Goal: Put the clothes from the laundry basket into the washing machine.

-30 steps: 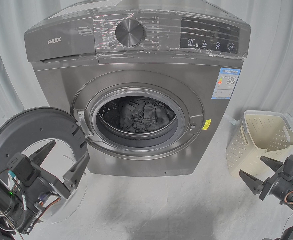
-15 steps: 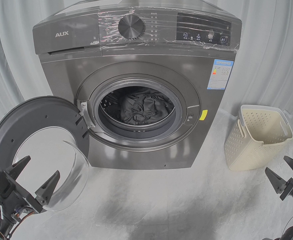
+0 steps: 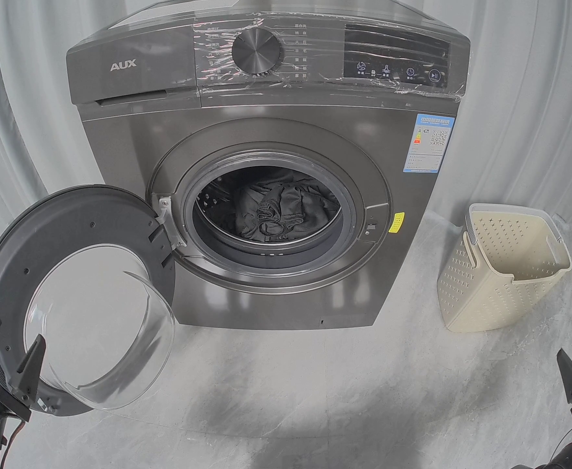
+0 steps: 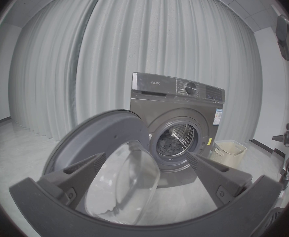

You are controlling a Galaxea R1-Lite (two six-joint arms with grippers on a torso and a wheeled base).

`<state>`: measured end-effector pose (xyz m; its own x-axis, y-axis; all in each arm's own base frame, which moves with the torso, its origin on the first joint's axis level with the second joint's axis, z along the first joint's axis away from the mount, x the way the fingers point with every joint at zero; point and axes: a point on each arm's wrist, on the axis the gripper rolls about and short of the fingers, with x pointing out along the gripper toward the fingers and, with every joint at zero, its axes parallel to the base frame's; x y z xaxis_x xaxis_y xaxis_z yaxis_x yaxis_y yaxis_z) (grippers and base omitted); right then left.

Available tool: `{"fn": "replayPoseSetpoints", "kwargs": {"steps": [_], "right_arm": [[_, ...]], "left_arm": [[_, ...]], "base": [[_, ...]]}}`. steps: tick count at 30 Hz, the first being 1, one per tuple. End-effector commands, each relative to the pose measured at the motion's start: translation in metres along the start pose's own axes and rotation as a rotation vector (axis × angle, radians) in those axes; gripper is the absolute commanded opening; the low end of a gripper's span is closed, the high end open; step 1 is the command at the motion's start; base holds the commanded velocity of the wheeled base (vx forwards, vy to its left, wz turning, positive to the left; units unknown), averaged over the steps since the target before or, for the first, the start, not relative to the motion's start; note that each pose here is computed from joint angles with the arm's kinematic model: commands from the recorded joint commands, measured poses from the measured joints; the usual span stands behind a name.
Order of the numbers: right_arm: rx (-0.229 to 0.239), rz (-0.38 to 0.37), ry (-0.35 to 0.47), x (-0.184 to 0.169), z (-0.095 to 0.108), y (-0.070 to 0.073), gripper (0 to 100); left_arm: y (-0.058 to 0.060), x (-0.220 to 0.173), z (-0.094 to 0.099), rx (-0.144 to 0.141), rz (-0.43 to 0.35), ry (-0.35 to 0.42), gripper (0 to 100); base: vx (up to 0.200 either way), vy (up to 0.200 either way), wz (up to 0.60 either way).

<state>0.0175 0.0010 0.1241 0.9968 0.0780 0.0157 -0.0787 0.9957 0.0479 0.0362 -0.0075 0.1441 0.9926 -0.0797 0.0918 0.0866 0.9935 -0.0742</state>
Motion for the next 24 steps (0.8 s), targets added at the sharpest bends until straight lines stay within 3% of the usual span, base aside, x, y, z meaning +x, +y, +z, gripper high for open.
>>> {"fn": "replayPoseSetpoints", "kwargs": {"steps": [1, 6, 10, 13, 15, 19, 22, 23, 24], "right_arm": [[-0.013, -0.028, -0.098, -0.032, -0.023, 0.0, 100], [-0.031, -0.029, -0.091, -0.041, -0.037, 0.001, 100], [-0.031, -0.029, -0.056, -0.041, -0.041, 0.001, 100], [-0.04, -0.057, -0.041, -0.041, -0.042, 0.0, 100], [-0.056, -0.108, 0.018, -0.041, -0.048, -0.001, 100], [-0.052, -0.111, 0.029, -0.042, -0.048, -0.001, 100], [-0.052, -0.111, 0.027, -0.042, -0.048, -0.001, 100], [-0.052, -0.109, 0.029, -0.042, -0.048, -0.001, 100], [-0.052, -0.111, 0.027, -0.042, -0.048, -0.001, 100]], "left_arm": [[0.009, -0.02, -0.005, 0.012, 0.116, -0.075, 100], [0.012, -0.032, -0.018, 0.047, 0.164, -0.025, 100], [0.013, -0.046, -0.031, 0.034, 0.117, -0.004, 100], [0.013, -0.052, -0.037, 0.045, 0.128, 0.002, 100], [0.012, -0.057, -0.045, 0.065, 0.124, 0.013, 100], [0.012, -0.058, -0.05, 0.073, 0.169, 0.066, 100], [0.01, -0.062, -0.054, 0.102, 0.229, 0.045, 100], [0.009, -0.066, -0.055, 0.125, 0.221, 0.022, 100], [0.009, -0.065, -0.055, 0.129, 0.211, 0.026, 100]], "base": [[0.0, 0.0, 0.0], [0.0, 0.0, 0.0], [0.0, 0.0, 0.0], [0.0, 0.0, 0.0], [0.0, 0.0, 0.0], [0.0, 0.0, 0.0], [0.0, 0.0, 0.0], [0.0, 0.0, 0.0], [0.0, 0.0, 0.0]]}}
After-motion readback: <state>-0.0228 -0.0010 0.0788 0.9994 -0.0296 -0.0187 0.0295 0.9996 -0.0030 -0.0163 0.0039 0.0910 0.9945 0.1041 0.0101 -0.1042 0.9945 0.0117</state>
